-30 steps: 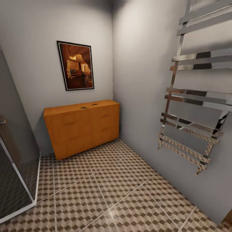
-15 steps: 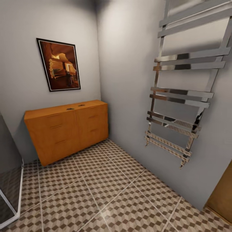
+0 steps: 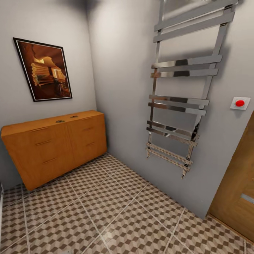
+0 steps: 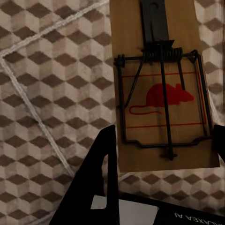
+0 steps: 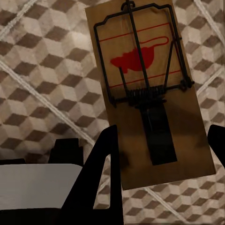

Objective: Take the four mousetraps from the cabinet in the bathroom and place them on the bathroom floor. Make sure all four end up on the same floor surface, and ensure that at least two of them are either under or directly next to the same bathroom sink.

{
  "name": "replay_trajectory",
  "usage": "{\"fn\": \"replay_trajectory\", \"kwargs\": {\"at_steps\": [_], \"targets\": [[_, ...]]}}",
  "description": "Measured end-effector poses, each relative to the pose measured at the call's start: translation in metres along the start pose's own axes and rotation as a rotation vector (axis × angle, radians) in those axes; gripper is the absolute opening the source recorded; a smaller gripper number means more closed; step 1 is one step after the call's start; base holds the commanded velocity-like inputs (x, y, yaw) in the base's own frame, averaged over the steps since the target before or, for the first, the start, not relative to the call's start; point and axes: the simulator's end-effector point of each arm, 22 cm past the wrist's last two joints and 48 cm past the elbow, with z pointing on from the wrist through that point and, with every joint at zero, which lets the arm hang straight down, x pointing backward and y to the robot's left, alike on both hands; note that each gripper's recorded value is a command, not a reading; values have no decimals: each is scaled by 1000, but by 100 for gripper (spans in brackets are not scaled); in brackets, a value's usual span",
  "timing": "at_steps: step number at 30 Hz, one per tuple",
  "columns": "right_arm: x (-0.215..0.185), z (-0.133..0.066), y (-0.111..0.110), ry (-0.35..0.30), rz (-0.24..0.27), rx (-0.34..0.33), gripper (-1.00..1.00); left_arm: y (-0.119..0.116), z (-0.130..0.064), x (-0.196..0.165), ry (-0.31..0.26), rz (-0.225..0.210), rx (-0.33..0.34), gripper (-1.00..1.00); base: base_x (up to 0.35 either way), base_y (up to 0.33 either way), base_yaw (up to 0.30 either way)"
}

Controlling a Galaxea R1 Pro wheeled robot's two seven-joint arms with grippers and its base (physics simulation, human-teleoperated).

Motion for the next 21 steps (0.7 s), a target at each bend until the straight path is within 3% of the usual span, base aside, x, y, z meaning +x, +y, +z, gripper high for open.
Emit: {"fn": "replay_trajectory", "kwargs": {"at_steps": [21], "targets": [[1, 0, 7, 2, -1, -22, -100, 1, 0, 0, -3, 0, -6, -100, 0, 0, -252]]}}
